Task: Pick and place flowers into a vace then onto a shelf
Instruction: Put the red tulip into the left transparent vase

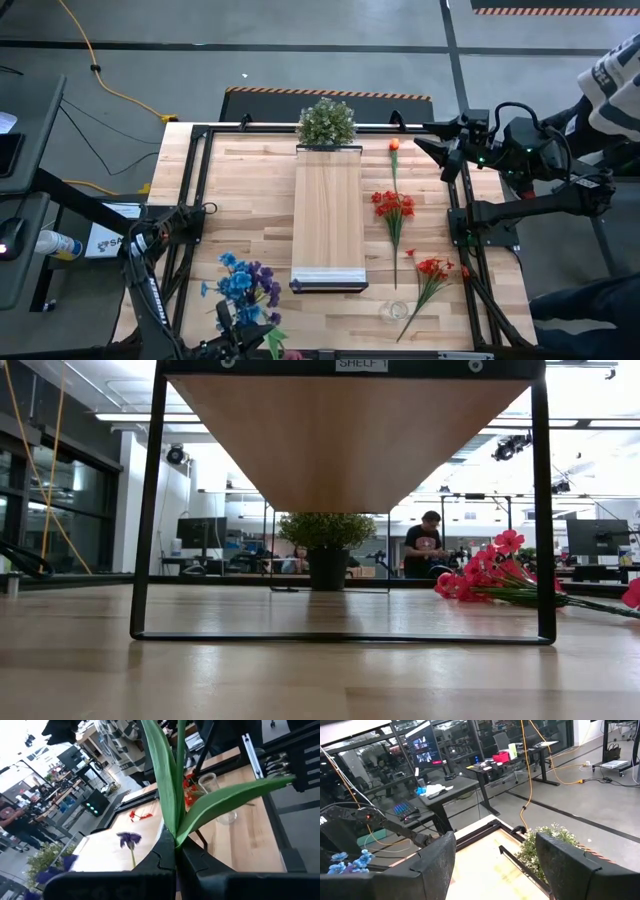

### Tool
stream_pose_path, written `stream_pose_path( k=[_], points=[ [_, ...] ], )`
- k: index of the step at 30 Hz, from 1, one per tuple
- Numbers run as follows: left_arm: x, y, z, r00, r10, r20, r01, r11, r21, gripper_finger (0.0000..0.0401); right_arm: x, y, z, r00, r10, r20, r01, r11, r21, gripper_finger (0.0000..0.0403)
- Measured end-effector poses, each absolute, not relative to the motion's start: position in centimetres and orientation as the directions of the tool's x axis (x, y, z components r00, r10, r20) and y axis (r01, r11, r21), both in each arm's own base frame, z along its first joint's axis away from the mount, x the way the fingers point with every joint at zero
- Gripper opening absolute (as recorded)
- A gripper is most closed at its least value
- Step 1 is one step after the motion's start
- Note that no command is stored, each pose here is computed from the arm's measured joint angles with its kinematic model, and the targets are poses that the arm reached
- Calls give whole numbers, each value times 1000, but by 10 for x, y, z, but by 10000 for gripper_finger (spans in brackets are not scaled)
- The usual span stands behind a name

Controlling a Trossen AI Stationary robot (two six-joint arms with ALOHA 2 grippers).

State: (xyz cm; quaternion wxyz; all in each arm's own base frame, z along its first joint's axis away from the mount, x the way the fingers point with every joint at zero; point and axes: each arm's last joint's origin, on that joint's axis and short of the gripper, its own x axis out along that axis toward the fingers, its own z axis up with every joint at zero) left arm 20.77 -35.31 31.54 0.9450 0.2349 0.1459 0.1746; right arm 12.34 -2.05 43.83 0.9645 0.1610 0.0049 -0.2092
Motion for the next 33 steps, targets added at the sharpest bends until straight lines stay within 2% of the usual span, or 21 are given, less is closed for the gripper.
stream_pose_path(
  k=[10,24,29,33],
  points=[
    [208,-352,318,897,397,-196,-273,845,460,30,123,-21,438,909,-411,-77,413,857,308,262],
    [207,-350,317,882,371,-290,-233,880,415,30,123,-21,438,909,-409,-77,412,858,308,262],
    [204,-345,315,864,384,-326,-268,898,349,30,123,-21,438,910,-409,-77,411,858,308,262],
    [203,-343,315,860,393,-326,-275,894,352,30,123,-21,438,910,-409,-77,411,858,308,262]
  ],
)
